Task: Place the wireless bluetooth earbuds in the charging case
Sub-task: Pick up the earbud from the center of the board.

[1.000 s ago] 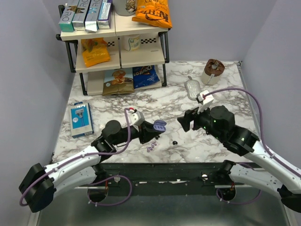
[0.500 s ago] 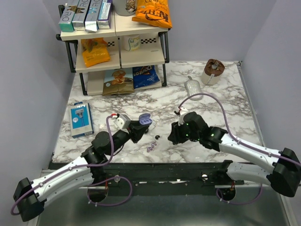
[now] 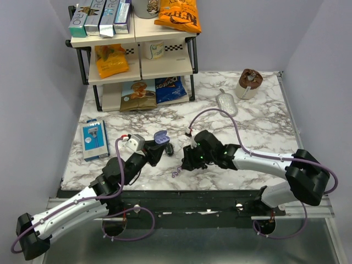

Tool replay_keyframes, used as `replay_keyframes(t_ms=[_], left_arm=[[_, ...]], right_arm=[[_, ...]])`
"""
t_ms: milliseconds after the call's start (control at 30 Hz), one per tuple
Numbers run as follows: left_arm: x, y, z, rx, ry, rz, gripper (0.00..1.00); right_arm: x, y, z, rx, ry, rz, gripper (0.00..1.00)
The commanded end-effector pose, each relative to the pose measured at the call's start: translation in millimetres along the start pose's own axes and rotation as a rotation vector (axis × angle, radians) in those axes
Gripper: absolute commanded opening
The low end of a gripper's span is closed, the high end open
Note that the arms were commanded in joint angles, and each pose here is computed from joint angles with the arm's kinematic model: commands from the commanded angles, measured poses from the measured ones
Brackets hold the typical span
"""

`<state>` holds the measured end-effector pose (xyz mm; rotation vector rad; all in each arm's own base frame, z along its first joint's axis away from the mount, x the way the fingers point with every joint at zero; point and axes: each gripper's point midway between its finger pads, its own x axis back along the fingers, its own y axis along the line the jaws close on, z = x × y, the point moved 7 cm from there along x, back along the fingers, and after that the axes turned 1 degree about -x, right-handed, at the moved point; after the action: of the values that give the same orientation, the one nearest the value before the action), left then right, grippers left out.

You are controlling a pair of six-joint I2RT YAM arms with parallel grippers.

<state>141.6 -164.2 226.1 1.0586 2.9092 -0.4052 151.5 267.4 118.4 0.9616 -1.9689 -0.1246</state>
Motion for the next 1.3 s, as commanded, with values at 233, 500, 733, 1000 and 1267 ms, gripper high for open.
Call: replay_keyframes(t_ms=[233, 500, 733, 1000, 1267], left_arm=[[4, 6, 1, -0.013, 0.009, -0.066, 0.0], [4, 6, 3, -0.011, 0.015, -0.069, 0.0], [3, 6, 5, -0.011, 0.017, -0.068, 0.0], [3, 5, 6, -0.013, 0.026, -0.063, 0.0], [3, 4, 8, -0.012, 0.028, -0.059, 0.0]], right_arm=[[-24, -3, -6, 0.01, 0.031, 0.045, 0.54], [-36, -6, -6, -0.001, 0.05, 0.062, 0.54], [-45, -7, -5, -0.011, 0.065, 0.069, 0.54], [-51, -9, -2, -0.017, 0.079, 0.079, 0.47], [-53, -11, 3, -0.022, 0.095, 0.074, 0.4]])
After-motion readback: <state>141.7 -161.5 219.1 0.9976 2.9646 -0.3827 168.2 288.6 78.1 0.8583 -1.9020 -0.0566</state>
